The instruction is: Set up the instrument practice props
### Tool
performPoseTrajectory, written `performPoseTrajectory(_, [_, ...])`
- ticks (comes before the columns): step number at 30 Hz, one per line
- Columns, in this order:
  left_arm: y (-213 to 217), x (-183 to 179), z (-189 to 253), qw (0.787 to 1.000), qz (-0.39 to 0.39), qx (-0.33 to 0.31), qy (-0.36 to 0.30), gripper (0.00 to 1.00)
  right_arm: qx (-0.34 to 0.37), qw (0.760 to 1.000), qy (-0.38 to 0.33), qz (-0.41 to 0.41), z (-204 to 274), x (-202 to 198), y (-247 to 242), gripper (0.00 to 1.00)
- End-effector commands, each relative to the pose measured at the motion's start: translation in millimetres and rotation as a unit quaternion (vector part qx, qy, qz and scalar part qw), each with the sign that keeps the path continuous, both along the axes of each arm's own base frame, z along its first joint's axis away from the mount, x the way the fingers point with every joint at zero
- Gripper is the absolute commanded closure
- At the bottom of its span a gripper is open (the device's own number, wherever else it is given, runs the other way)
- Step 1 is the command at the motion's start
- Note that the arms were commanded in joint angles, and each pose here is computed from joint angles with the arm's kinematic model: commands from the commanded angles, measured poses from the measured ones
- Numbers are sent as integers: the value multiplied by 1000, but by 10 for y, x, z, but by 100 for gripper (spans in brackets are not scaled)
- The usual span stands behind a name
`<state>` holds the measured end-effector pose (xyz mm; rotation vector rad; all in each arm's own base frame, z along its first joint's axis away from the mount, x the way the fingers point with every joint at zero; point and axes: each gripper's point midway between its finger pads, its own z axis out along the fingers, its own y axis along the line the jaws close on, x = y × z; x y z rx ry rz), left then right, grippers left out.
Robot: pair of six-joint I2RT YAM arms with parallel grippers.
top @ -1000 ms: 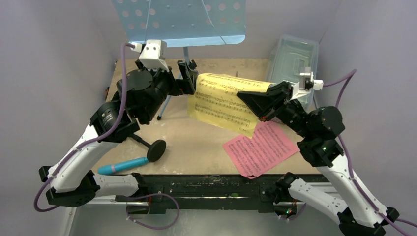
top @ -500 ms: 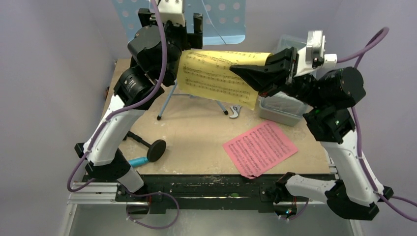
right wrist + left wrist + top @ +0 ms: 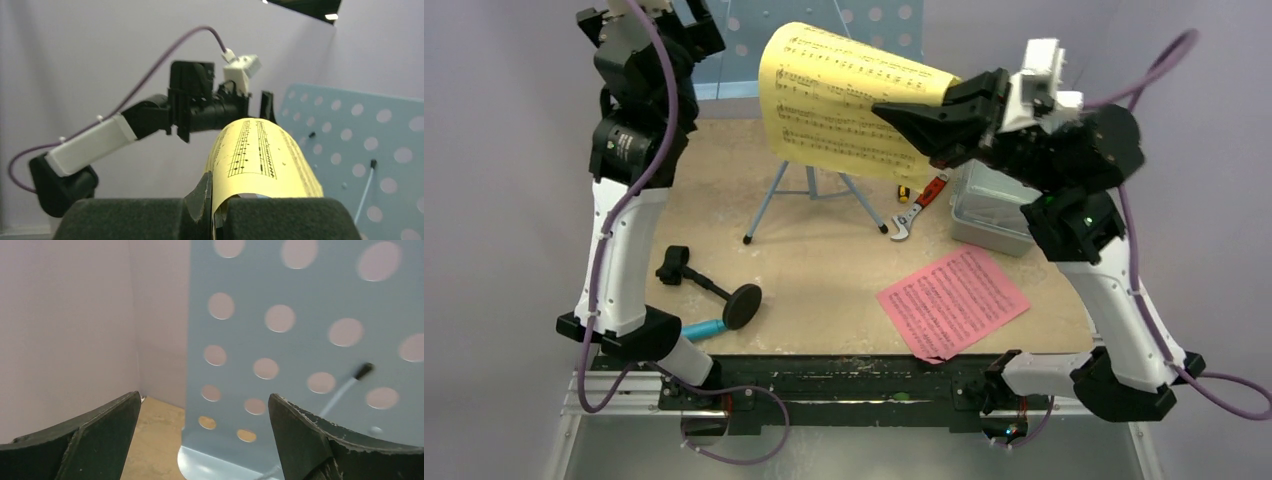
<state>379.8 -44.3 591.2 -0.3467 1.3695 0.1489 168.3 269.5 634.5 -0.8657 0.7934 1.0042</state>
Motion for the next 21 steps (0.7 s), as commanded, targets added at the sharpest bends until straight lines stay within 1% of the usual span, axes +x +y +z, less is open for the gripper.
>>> performPoseTrajectory(1, [197, 119, -38, 993, -70, -93, -9, 1, -39, 991, 88, -96, -566, 901, 319, 100])
performPoseTrajectory(4, [147, 150, 28, 985, -132, -104, -32, 3, -18, 983, 118, -139, -627, 1134, 289, 100])
performPoseTrajectory(6, [64, 140, 100, 979, -168, -106, -50, 8, -6, 975, 137, -175, -650, 1307, 249, 100])
performPoseTrajectory(8, [-23, 146, 135, 972, -198, -111, -56, 12, -1, 964, 153, -217, -711, 1500, 196, 100])
performPoseTrajectory(10, [-130, 156, 135, 965, -228, -114, -55, 14, -13, 959, 159, -235, -799, 1601, 201, 100])
performPoseTrajectory(12, [-194, 175, 100, 961, -245, -121, -51, 16, -15, 955, 165, -246, -860, 1639, 184, 100])
performPoseTrajectory(14, [-213, 194, 44, 959, -248, -126, -46, 19, -13, 958, 163, -237, -852, 1572, 172, 100])
performPoseTrajectory(18, [-220, 226, -33, 959, -249, -130, -43, 23, 2, 963, 154, -223, -732, 1468, 144, 100])
performPoseTrajectory(21, [-252, 252, -87, 957, -257, -128, -35, 29, 16, 960, 150, -234, -597, 1453, 73, 100])
